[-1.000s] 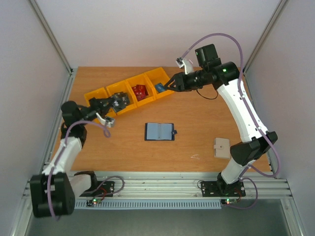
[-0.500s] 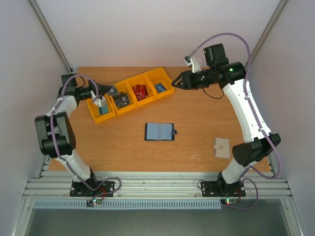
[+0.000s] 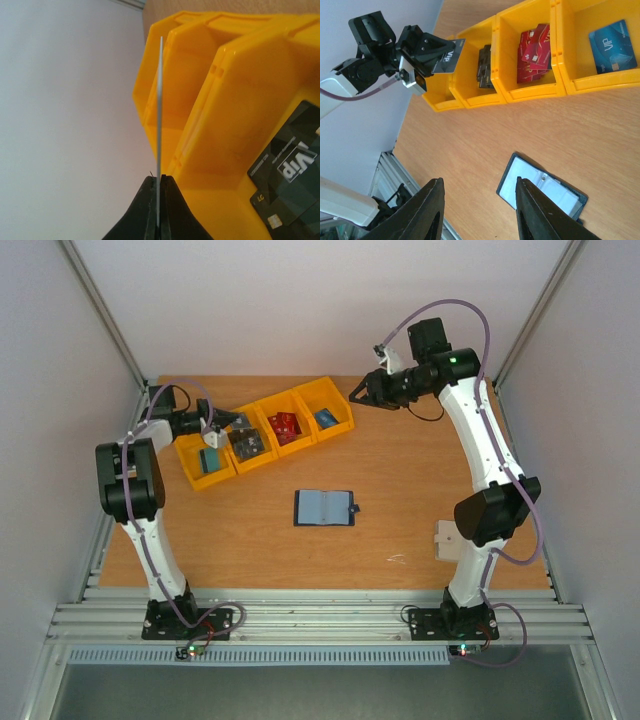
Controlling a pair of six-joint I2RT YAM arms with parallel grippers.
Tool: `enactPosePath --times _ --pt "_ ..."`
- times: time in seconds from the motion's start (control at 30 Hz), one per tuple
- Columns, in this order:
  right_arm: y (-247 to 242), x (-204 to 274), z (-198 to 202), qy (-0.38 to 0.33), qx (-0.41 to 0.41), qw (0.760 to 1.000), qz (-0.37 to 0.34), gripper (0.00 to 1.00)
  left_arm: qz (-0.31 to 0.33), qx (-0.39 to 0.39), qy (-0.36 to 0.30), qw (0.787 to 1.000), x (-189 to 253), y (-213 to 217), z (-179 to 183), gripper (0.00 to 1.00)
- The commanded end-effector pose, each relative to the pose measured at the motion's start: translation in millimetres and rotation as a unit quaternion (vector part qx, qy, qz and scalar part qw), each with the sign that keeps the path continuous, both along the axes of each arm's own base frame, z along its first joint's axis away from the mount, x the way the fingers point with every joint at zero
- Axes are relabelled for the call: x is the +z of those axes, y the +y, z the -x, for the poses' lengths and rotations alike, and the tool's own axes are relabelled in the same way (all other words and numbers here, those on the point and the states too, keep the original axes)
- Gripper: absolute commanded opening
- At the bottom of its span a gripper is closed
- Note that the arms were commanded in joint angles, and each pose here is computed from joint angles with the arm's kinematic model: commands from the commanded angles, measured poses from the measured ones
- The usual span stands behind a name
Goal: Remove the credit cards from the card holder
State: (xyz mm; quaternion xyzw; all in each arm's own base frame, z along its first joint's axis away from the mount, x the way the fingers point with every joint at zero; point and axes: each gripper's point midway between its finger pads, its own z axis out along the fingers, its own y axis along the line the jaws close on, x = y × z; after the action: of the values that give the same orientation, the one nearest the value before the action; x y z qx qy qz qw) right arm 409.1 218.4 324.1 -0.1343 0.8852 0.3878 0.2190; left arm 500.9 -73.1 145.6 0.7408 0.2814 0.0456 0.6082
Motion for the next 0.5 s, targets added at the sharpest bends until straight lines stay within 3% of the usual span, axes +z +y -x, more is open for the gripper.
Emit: enactPosePath --times 0.0,0.47 --pt "-2.8 11.8 2.9 -0.004 0.003 1.0 -0.01 0.4 -0.115 -0.086 -0.278 0.95 0.6 -2.3 -11.3 0.0" --pt "-6.8 13.8 3.3 -0.007 0.002 1.0 -0.01 0.4 -0.114 -0.093 -0.288 0.946 -7.4 -7.6 -24.7 0.19"
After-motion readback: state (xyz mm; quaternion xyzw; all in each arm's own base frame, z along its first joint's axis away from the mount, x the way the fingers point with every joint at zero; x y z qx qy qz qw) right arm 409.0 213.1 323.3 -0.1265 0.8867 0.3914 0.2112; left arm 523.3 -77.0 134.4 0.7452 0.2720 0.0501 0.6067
